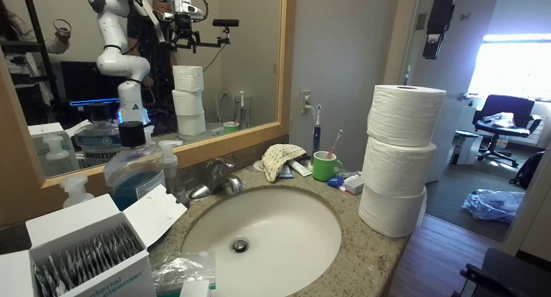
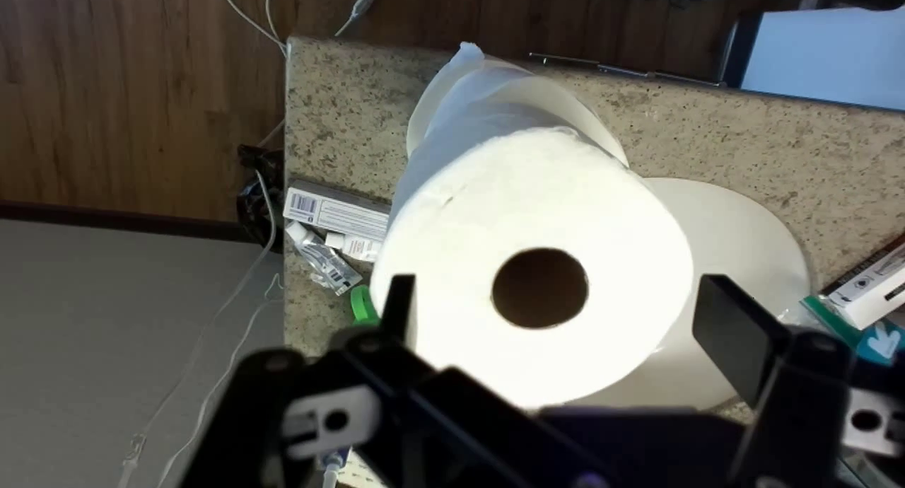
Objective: Unassemble the stacked up rolls of tissue
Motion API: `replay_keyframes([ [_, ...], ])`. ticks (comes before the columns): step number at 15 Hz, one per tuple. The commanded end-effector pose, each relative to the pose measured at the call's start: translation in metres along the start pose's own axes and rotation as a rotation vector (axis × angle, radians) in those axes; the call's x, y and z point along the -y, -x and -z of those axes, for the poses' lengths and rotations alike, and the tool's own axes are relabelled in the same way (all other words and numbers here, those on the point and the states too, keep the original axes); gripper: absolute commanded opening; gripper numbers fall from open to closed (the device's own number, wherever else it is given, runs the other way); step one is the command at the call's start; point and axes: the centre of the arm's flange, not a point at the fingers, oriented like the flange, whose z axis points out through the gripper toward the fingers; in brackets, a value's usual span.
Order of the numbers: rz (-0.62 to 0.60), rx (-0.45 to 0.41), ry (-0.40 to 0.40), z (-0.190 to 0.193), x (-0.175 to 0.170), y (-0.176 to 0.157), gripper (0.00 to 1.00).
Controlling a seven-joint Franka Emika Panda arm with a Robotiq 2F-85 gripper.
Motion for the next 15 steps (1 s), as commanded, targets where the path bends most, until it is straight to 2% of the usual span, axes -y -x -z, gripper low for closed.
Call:
replay_keyframes([
  [1,0.012,-0.014,-0.015,-0.001,-0.010,-0.009,1.00],
  [9,0.032,-0.012,-0.005,0.002,-0.029,-0.029,1.00],
  [15,0.033,0.009,-0.021,-0.018,-0.032,-0.037,1.00],
])
